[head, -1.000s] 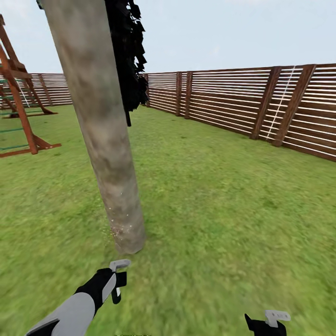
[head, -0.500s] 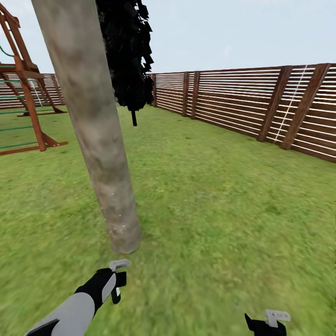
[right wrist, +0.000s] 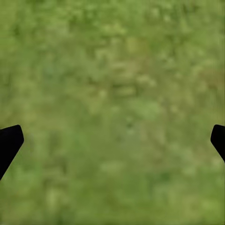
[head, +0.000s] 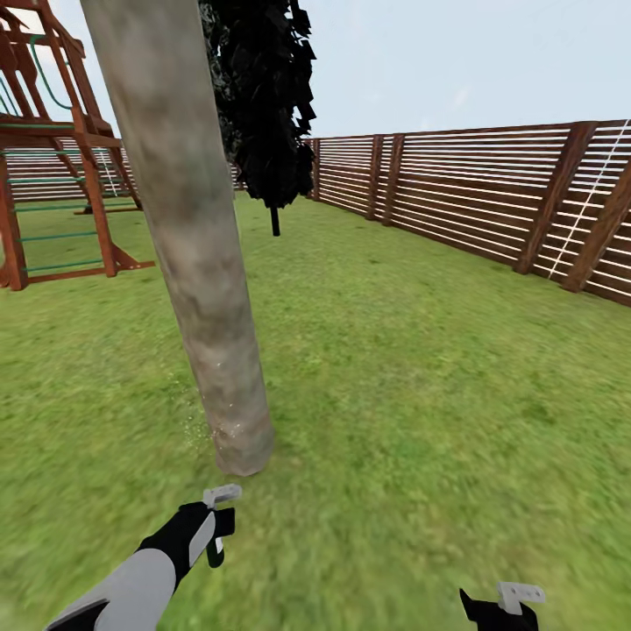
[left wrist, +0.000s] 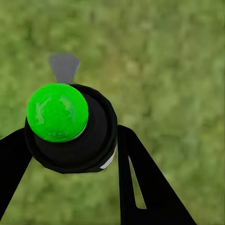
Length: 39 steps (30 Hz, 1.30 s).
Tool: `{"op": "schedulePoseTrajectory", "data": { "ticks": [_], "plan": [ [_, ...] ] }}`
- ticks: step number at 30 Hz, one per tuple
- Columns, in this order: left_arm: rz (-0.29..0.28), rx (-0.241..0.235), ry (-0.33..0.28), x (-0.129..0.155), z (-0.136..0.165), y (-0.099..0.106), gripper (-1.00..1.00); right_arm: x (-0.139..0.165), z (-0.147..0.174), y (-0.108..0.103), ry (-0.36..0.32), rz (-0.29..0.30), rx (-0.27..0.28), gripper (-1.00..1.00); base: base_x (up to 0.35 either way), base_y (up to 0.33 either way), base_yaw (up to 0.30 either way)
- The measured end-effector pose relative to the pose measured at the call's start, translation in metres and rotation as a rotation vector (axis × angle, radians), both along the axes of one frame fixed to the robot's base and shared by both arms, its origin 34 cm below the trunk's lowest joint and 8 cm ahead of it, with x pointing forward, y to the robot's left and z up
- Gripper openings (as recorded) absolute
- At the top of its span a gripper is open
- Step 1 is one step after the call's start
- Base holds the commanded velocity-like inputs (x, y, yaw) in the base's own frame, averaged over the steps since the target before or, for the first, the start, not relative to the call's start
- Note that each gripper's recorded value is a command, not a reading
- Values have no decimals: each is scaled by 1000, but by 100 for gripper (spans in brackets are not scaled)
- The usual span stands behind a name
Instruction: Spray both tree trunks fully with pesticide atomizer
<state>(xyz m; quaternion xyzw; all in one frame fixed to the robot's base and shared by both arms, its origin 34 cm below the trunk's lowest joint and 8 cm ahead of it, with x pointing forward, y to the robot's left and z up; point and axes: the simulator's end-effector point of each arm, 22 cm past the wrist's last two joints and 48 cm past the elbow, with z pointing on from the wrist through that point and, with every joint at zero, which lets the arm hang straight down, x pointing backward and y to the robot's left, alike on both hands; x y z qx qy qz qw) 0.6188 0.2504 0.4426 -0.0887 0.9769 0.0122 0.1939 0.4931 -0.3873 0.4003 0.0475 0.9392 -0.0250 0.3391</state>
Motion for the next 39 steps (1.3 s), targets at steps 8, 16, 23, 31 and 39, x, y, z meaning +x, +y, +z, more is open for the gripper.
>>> {"op": "schedulePoseTrajectory", "data": {
  "ticks": [8,16,23,31,39],
  "plan": [
    [-6,1,-66,36,24,-8,-100,-1,0,-1,7,20,-11,100,0,0,1],
    [45,102,-201,79,67,67,-100,-7,-2,-8,16,10,-33,100,0,0,0],
    [-139,138,-219,90,73,14,-100,-13,-4,-7,26,10,-32,100,0,0,0],
    [-207,63,-236,93,76,-42,-100,-13,-5,-4,27,12,-28,100,0,0,0],
    [-176,105,-313,116,103,-18,-100,-13,-6,-2,27,13,-25,100,-158,0,0]
  ]
}}
